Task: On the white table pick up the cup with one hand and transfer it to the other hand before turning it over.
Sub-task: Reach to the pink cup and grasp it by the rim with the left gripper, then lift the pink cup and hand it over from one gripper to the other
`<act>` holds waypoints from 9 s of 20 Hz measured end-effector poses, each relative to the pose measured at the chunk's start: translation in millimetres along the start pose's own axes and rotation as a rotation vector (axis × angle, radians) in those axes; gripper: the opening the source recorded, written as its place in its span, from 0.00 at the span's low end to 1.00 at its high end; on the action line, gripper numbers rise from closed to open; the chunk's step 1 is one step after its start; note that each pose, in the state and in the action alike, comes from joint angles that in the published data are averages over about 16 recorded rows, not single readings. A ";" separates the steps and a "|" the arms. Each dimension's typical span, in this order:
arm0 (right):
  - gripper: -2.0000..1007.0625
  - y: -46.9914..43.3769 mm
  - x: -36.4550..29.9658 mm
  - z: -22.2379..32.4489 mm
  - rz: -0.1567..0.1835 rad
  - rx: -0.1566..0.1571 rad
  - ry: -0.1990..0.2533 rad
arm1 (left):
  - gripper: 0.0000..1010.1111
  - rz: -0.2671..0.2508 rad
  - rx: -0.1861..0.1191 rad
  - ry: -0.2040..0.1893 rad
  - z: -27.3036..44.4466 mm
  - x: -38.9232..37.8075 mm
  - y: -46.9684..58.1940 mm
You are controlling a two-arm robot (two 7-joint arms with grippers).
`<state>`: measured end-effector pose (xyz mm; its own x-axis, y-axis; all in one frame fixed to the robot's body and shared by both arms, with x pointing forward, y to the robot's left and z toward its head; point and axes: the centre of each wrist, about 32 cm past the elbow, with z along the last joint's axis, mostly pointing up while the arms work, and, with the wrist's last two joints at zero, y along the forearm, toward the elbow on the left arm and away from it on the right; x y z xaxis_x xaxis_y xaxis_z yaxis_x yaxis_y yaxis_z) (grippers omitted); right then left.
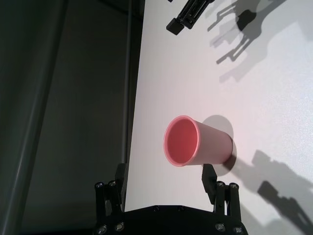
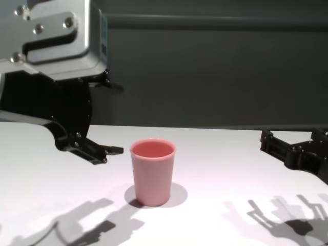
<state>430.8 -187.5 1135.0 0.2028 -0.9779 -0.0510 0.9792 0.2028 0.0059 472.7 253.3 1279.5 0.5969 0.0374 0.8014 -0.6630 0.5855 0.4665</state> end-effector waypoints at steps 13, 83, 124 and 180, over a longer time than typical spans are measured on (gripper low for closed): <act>0.99 0.0 0.0 0.0 0.000 0.000 0.000 | 0.99 -0.116 0.121 -0.147 14.2 13.0 -25.4; 0.99 0.0 0.0 0.0 0.000 0.000 0.000 | 0.39 -0.362 0.252 -0.358 53.3 24.8 -93.4; 0.99 0.0 0.0 0.0 0.000 0.000 0.000 | 0.05 -0.113 -0.237 0.299 -38.0 24.3 -56.7; 0.99 0.0 0.0 0.0 0.000 0.000 0.000 | 0.05 -0.136 -0.667 0.633 -28.2 26.8 -125.3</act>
<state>430.8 -187.6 1135.0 0.2028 -0.9779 -0.0509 0.9792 0.2028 0.0059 584.5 203.7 1232.0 0.9161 0.2542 0.3102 -0.2895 0.9544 0.0729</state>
